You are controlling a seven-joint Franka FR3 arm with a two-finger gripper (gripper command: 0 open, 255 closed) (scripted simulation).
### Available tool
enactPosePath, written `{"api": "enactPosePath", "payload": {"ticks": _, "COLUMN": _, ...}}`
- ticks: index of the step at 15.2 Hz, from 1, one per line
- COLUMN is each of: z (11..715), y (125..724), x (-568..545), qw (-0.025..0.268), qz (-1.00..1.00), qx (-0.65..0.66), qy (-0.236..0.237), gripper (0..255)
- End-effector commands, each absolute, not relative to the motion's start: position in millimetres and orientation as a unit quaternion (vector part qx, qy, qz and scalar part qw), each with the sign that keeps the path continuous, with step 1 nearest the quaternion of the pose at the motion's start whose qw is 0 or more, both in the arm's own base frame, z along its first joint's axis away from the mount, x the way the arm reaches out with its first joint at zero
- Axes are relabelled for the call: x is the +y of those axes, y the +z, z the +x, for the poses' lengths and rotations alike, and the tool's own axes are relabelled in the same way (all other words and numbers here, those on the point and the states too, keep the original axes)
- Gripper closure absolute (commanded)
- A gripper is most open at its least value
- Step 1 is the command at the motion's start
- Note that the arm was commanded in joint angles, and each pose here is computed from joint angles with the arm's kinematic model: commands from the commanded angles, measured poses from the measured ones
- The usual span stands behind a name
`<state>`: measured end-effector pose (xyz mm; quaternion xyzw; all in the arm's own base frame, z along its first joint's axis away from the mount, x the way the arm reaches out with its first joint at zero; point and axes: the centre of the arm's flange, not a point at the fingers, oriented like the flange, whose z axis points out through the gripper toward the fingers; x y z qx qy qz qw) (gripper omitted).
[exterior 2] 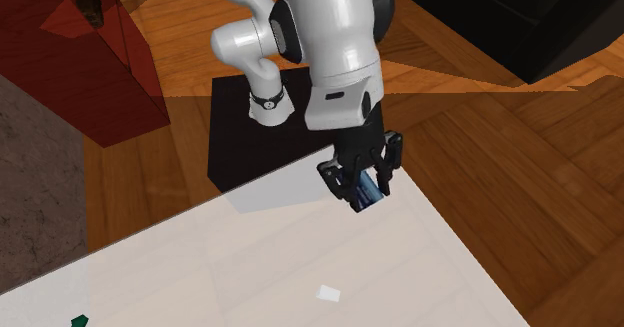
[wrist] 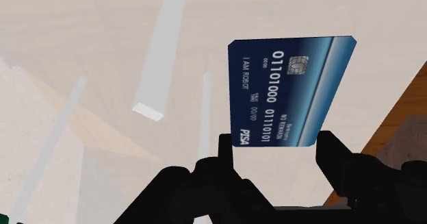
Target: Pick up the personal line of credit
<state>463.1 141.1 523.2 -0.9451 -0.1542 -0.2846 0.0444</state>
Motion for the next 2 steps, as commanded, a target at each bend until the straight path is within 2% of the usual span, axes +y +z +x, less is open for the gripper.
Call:
{"api": "enactPosePath", "payload": {"ticks": 1, "z": 462.7, "y": 530.0, "x": 141.4, "qw": 0.044, "qz": -0.945, "qx": -0.154, "qy": -0.284, "gripper": 255}}
{"api": "enactPosePath", "payload": {"ticks": 2, "z": 462.8, "y": 530.0, "x": 141.4, "qw": 0.044, "qz": -0.945, "qx": -0.154, "qy": -0.284, "gripper": 255}}
